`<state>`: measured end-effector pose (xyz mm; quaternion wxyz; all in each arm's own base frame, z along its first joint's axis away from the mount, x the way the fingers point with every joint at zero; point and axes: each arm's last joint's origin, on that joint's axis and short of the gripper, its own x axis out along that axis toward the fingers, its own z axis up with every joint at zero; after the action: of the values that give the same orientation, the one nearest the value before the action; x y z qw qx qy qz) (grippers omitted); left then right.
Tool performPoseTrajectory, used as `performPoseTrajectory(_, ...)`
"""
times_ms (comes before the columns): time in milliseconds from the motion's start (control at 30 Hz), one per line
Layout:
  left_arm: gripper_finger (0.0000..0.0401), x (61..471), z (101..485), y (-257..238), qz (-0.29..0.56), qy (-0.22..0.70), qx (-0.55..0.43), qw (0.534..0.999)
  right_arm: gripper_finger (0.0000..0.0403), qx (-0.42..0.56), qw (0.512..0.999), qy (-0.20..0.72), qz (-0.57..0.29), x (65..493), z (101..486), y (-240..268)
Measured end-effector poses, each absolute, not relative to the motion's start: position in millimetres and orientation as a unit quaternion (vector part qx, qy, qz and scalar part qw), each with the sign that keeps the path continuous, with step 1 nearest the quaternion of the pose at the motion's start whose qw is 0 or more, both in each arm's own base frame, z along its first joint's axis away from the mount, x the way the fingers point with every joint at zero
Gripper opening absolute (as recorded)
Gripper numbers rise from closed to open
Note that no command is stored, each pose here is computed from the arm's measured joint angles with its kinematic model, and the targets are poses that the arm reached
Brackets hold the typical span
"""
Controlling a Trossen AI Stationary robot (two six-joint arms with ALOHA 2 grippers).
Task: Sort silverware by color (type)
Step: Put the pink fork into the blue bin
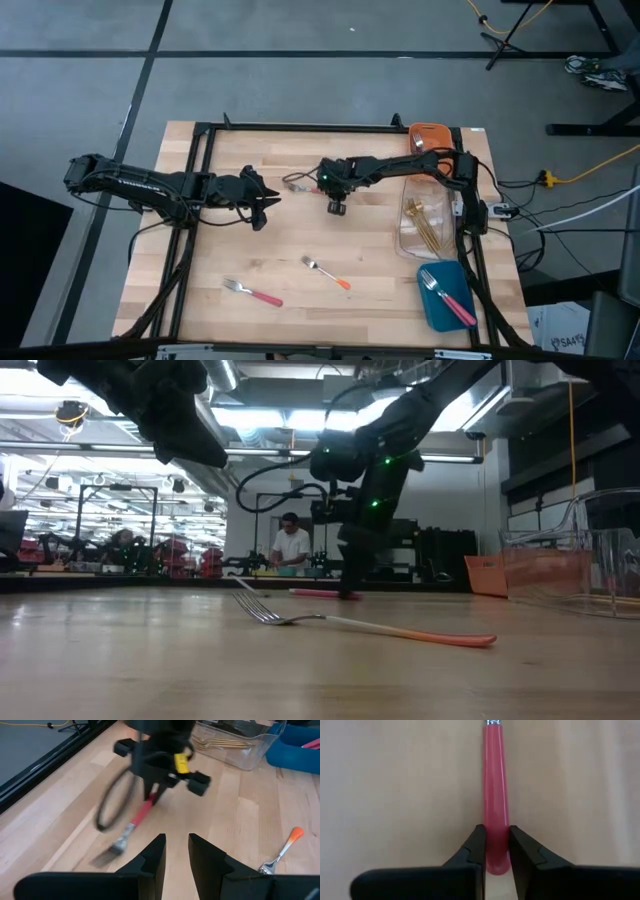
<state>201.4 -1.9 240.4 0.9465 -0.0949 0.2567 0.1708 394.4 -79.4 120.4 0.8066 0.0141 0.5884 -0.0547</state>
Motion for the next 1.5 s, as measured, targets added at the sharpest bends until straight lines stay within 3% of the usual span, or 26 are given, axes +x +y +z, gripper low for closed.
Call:
performPoseTrajectory(633,0.0077,201,241,-2,0.171,0.256,-0.095,0.947,0.0045,0.015,0.730,0.683,-0.001,390,138,31)
performPoseTrajectory(933,0.0077,201,241,-2,0.171,0.256,-0.095,0.947,0.0046,0.013,0.726,0.688,0.005,383,139,78)
performPoseTrajectory(1233,0.0077,201,241,-2,0.171,0.256,-0.095,0.947,0.0052,-0.010,0.735,0.678,-0.018,380,139,94)
performPoseTrajectory(1500,0.0077,201,241,-2,0.171,0.256,-0.095,0.947,0.0097,-0.005,0.735,0.678,-0.016,381,138,93)
